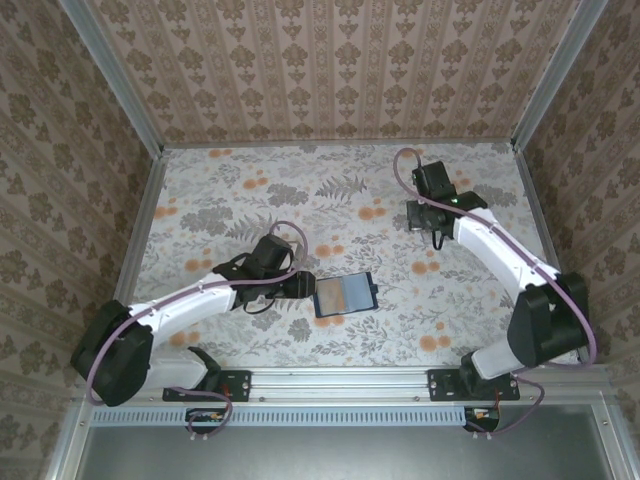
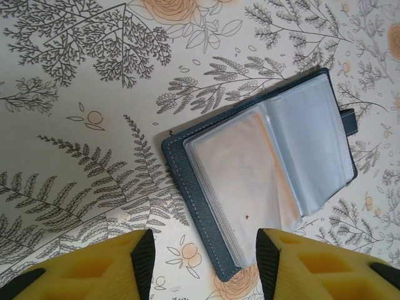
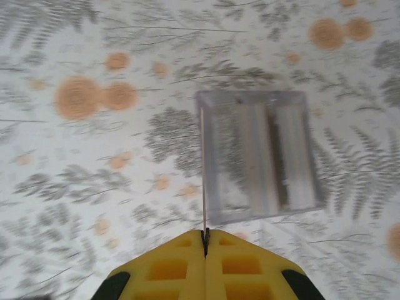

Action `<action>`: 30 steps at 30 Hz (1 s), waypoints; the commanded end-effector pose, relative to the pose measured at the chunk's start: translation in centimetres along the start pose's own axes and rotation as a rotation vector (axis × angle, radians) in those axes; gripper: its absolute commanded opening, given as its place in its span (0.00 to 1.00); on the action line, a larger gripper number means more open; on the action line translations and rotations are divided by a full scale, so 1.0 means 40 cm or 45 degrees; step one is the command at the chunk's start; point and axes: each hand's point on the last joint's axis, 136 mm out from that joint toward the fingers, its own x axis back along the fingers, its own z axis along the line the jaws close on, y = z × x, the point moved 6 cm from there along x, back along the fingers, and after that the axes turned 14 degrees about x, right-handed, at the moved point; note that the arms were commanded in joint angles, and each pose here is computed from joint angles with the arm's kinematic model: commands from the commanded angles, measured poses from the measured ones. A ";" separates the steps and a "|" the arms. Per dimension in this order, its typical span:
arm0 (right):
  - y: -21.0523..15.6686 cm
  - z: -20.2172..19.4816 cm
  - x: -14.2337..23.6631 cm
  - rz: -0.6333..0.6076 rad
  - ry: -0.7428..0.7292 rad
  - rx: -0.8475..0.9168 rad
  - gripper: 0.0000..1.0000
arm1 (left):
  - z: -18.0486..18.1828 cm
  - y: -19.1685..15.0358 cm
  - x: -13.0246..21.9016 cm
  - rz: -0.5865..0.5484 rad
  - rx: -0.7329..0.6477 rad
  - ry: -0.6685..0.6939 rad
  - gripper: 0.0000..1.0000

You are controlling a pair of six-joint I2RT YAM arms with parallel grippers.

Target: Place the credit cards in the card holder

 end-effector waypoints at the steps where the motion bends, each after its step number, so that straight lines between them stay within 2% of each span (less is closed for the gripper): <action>1: -0.030 0.099 0.046 -0.072 0.474 -0.130 0.00 | -0.008 -0.014 0.004 0.040 0.012 -0.046 0.50; 3: -0.057 0.166 0.061 -0.087 0.786 -0.201 0.00 | -0.012 -0.016 -0.004 0.048 0.022 -0.079 0.50; 6: -0.116 0.237 0.056 -0.047 1.088 -0.302 0.00 | -0.017 -0.020 -0.023 0.080 0.027 -0.112 0.50; 10: -0.178 0.285 0.023 0.043 1.253 -0.311 0.00 | -0.024 -0.030 -0.047 0.119 0.000 -0.091 0.49; 14: -0.220 0.326 -0.016 0.197 1.435 -0.375 0.00 | -0.023 -0.040 -0.063 0.162 -0.013 -0.063 0.44; 17: -0.236 0.339 -0.027 0.260 1.501 -0.403 0.00 | -0.020 -0.039 -0.071 0.162 -0.004 -0.056 0.40; 23: -0.290 0.345 -0.052 0.371 1.483 -0.397 0.00 | -0.014 -0.038 -0.094 0.154 0.013 -0.042 0.35; 30: -0.333 0.344 -0.065 0.429 1.453 -0.406 0.00 | -0.008 -0.036 -0.103 0.163 0.008 -0.011 0.34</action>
